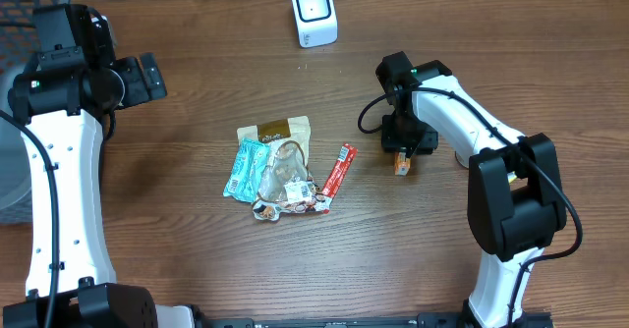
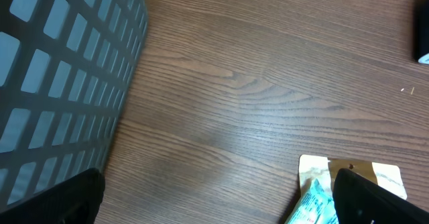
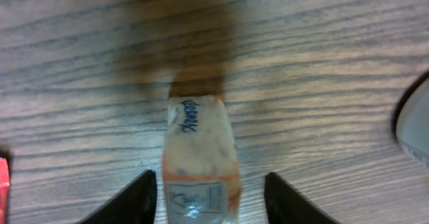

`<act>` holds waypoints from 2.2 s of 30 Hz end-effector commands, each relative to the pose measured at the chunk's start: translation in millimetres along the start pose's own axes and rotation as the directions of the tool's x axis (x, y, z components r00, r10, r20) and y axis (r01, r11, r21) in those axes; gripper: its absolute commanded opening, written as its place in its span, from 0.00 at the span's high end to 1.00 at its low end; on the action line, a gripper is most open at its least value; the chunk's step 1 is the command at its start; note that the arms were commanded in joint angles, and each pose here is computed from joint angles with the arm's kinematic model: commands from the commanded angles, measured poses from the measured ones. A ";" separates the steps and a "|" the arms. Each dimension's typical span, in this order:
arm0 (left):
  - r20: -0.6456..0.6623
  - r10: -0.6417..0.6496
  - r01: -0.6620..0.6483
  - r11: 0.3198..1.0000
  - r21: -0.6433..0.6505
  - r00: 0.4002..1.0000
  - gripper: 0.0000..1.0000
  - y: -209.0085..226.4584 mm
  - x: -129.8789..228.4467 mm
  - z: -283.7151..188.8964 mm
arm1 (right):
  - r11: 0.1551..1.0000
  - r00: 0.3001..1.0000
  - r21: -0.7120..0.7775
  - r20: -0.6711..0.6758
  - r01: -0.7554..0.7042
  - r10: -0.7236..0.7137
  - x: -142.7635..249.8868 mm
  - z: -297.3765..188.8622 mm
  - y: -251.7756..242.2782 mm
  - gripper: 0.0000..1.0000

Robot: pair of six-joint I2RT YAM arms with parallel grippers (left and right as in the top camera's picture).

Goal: Scan the item barcode

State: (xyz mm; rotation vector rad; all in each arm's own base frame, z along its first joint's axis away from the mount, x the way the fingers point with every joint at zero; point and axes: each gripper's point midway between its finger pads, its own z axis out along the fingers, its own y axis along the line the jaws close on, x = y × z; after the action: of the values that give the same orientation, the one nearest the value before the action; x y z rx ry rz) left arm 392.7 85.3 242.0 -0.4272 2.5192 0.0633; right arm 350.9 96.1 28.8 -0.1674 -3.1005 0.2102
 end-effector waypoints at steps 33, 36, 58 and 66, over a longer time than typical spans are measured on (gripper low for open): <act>0.003 -0.007 0.007 1.000 0.013 1.000 0.00 -4.6 -2.5 0.1 | 0.996 1.000 -0.090 -0.026 -0.005 0.003 9.5 -11.5 11.3 0.55; 0.003 -0.007 0.007 1.000 0.013 1.000 0.00 -4.8 -2.5 0.1 | 0.995 1.000 -0.096 -0.014 -0.005 0.004 6.3 -15.5 12.3 0.55; 0.003 -0.007 0.007 1.000 0.012 1.000 0.00 -4.5 -2.6 0.1 | 0.985 0.989 -0.165 0.133 -0.047 0.070 -41.9 -119.0 -8.0 0.00; 0.003 -0.007 0.007 1.000 0.013 1.000 0.00 -4.6 -2.5 0.1 | 0.985 0.988 -0.165 0.132 -0.057 0.080 -43.6 -118.6 -11.7 0.00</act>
State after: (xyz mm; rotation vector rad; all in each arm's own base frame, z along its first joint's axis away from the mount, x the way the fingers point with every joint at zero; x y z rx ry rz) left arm 392.6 85.3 242.0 -0.4273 2.5196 0.0633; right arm 393.4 93.4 130.3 -0.2716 -3.2031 -0.0041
